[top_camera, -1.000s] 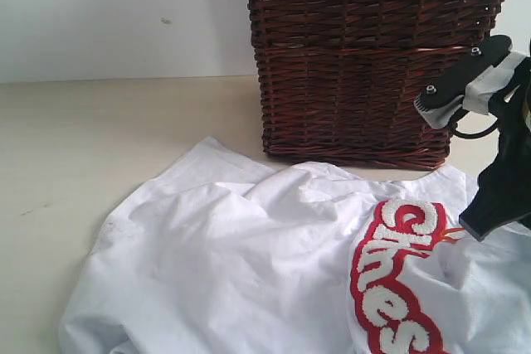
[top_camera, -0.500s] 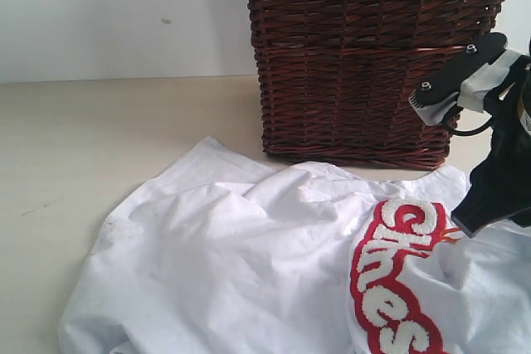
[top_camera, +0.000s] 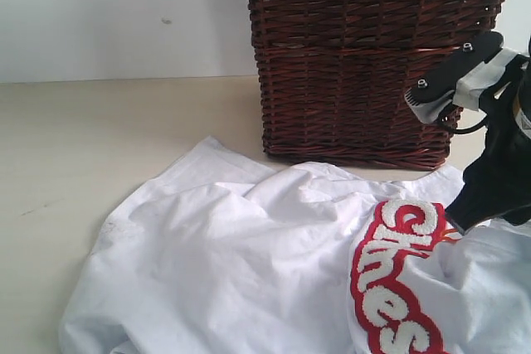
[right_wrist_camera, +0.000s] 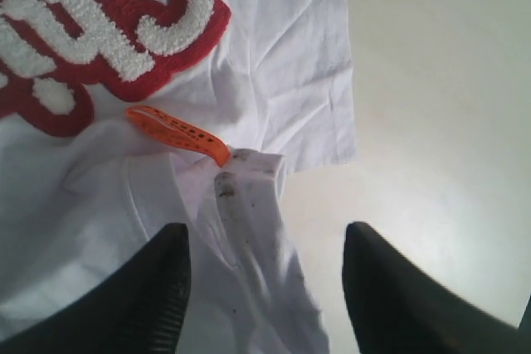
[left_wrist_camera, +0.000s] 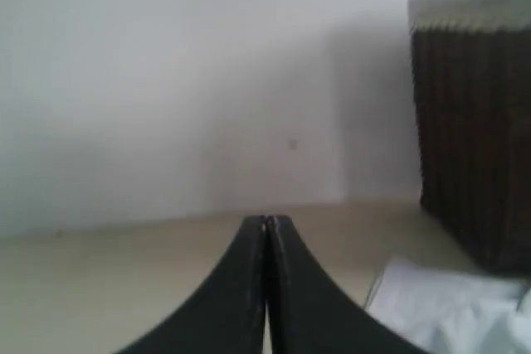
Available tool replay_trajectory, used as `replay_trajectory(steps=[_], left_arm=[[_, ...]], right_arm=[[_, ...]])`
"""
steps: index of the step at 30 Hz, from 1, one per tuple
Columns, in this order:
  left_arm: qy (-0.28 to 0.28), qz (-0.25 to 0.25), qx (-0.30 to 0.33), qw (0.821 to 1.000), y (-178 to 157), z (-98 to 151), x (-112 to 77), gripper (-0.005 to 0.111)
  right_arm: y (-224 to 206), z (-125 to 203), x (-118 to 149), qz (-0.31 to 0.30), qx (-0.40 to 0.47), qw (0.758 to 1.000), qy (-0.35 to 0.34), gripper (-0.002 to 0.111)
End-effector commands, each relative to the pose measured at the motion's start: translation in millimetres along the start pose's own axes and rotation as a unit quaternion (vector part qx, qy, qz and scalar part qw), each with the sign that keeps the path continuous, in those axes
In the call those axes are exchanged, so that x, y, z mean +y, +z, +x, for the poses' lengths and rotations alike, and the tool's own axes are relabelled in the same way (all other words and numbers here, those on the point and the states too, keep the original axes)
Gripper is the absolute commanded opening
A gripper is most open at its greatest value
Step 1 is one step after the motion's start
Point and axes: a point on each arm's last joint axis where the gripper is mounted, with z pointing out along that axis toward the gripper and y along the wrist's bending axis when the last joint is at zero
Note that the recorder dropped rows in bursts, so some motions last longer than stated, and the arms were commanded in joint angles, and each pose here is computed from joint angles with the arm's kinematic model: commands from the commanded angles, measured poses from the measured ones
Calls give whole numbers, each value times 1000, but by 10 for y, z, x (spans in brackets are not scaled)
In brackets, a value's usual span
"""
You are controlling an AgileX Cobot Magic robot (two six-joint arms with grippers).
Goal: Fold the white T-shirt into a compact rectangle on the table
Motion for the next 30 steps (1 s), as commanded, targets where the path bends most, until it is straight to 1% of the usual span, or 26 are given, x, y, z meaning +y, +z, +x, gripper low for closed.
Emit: replay_trajectory(steps=[1,2,7,18,21,24,27,30], left_arm=[[13,-4,157,988,-50,281,3,0],[10,-7,166,986,-55,298,6,0],[9,-21,158,987,-51,284,21,0],[9,-21,160,987,-52,287,21,0],[9,-21,160,987,-52,287,21,0],[9,-21,160,987,-52,287,21,0],[9,-21,160,987,-52,287,21,0],[9,-21,160,987,-52,287,21,0]], right_arm=[[-17,-9,-3,-4,-12,1000,4,54],[-17,-9,-3,-4,-12,1000,3,54],[-17,-13,-1,-4,-14,1000,3,54],[-20,-66,16,-14,-43,999,2,54],[-25,-111,-5,1,-68,997,-38,54],[-31,-148,28,-21,-88,996,0,54],[-44,-198,68,-45,-115,992,22,54],[-70,-277,101,-66,-159,985,27,54]])
